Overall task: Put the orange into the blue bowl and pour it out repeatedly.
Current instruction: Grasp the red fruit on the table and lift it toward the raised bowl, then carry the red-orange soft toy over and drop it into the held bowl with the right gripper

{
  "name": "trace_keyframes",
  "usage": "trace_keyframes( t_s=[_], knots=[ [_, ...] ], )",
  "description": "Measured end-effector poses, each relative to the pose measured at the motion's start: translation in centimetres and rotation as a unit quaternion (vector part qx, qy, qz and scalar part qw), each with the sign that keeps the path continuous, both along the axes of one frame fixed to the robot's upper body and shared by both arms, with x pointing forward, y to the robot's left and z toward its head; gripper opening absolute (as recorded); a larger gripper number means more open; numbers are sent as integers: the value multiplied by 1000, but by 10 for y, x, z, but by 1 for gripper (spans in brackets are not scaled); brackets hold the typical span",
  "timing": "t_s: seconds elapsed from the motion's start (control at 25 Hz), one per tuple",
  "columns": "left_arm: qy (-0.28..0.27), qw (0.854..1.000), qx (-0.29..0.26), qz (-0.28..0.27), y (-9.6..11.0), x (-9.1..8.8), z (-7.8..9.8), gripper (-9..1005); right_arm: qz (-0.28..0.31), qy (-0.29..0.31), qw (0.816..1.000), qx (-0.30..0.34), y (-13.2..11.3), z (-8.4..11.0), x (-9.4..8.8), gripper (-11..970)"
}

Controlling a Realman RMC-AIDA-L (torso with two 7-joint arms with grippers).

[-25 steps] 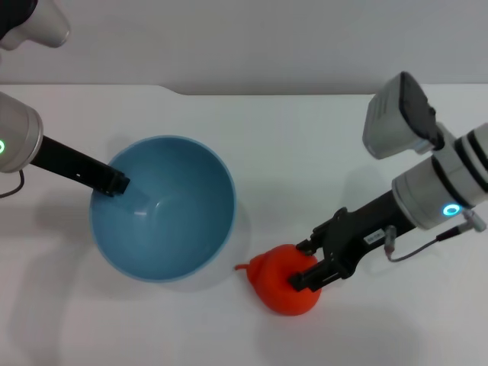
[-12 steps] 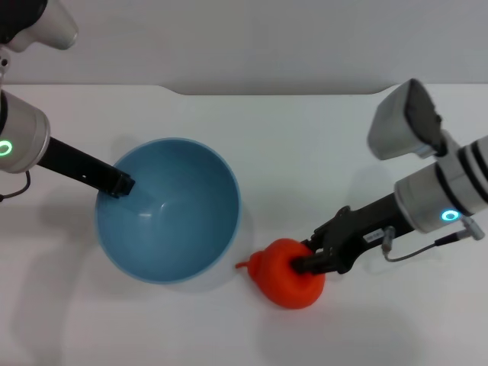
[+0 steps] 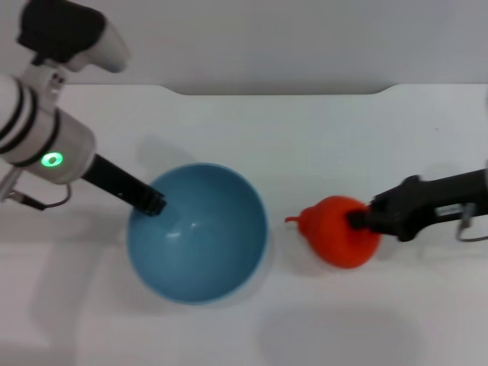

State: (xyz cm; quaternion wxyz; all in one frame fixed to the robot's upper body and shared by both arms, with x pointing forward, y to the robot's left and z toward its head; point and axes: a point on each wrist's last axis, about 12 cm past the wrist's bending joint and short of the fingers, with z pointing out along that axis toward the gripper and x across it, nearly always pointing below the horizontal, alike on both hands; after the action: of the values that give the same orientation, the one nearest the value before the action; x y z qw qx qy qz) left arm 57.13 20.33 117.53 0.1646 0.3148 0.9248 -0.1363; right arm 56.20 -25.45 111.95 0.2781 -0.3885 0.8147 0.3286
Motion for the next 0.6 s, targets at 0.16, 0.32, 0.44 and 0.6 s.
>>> trace_keyframes(
  t_s=[0.16, 0.32, 0.44, 0.6],
  knots=[
    [17, 999, 12, -37, -25, 6, -9, 0, 3, -50, 998, 25, -22, 32, -16, 43],
    [25, 996, 18, -81, -55, 9, -12, -1, 50, -87, 993, 69, -23, 64, -29, 23],
    [30, 995, 7, -98, -74, 11, -12, -1, 98, -108, 985, 93, -13, 75, -34, 21],
    [31, 994, 5, -105, -84, 12, -11, -1, 157, -118, 976, 91, 6, 76, -36, 22]
  ],
)
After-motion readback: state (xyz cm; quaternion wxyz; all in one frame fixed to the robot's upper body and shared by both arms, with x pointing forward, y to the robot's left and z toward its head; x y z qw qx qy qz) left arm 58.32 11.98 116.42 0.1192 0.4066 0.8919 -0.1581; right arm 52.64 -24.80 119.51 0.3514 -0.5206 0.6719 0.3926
